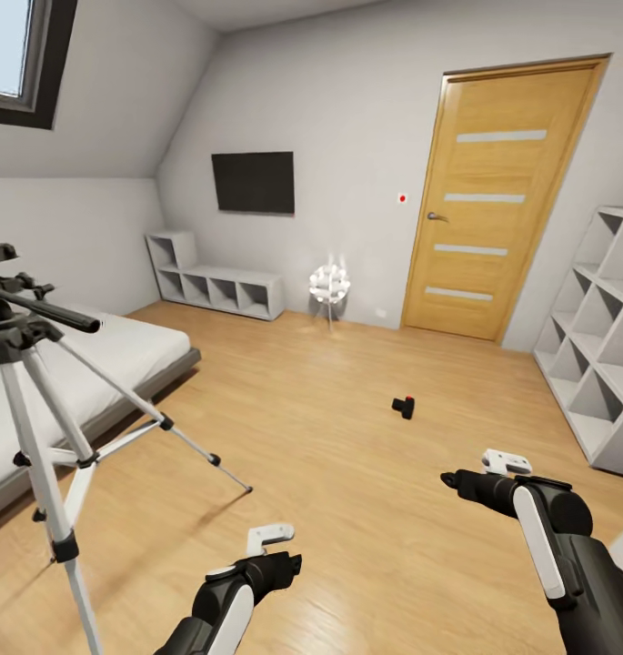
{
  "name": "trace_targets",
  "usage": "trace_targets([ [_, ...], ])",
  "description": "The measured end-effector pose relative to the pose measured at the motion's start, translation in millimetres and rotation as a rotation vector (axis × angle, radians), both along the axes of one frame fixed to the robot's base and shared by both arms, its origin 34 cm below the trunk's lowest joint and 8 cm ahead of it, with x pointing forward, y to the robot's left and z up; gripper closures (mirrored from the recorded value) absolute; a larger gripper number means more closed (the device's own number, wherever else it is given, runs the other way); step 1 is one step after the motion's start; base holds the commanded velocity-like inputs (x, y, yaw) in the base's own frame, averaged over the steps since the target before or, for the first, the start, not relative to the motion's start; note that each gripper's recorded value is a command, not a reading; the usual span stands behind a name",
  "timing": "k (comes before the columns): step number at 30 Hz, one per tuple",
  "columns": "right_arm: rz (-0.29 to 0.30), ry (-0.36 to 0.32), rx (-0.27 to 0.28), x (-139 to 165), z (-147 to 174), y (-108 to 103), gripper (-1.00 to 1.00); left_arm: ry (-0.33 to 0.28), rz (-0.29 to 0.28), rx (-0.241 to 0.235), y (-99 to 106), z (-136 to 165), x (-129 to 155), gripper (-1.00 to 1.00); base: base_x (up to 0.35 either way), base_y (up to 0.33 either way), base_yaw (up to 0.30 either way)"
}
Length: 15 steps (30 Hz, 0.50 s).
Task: Attach the digital camera to the camera tripod in the bedroom.
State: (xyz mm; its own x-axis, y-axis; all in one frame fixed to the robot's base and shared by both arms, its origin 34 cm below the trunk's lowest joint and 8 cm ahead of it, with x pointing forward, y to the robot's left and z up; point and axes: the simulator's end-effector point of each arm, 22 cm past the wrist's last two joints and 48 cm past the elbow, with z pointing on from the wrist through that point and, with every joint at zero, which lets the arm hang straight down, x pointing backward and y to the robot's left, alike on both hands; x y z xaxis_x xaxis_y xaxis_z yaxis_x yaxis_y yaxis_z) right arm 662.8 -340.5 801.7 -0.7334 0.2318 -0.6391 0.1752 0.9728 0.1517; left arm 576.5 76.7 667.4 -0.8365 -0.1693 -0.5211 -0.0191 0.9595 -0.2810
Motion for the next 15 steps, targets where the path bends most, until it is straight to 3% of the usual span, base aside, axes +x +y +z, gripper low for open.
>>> trace_targets([
  [15,-0.001,0.019,0.001,-1.4,-9.9,0.0,-1.00,0.017,0.000,0.001,0.8,-7.9,-2.8,-1.00,0.305,-0.066,-0.182],
])
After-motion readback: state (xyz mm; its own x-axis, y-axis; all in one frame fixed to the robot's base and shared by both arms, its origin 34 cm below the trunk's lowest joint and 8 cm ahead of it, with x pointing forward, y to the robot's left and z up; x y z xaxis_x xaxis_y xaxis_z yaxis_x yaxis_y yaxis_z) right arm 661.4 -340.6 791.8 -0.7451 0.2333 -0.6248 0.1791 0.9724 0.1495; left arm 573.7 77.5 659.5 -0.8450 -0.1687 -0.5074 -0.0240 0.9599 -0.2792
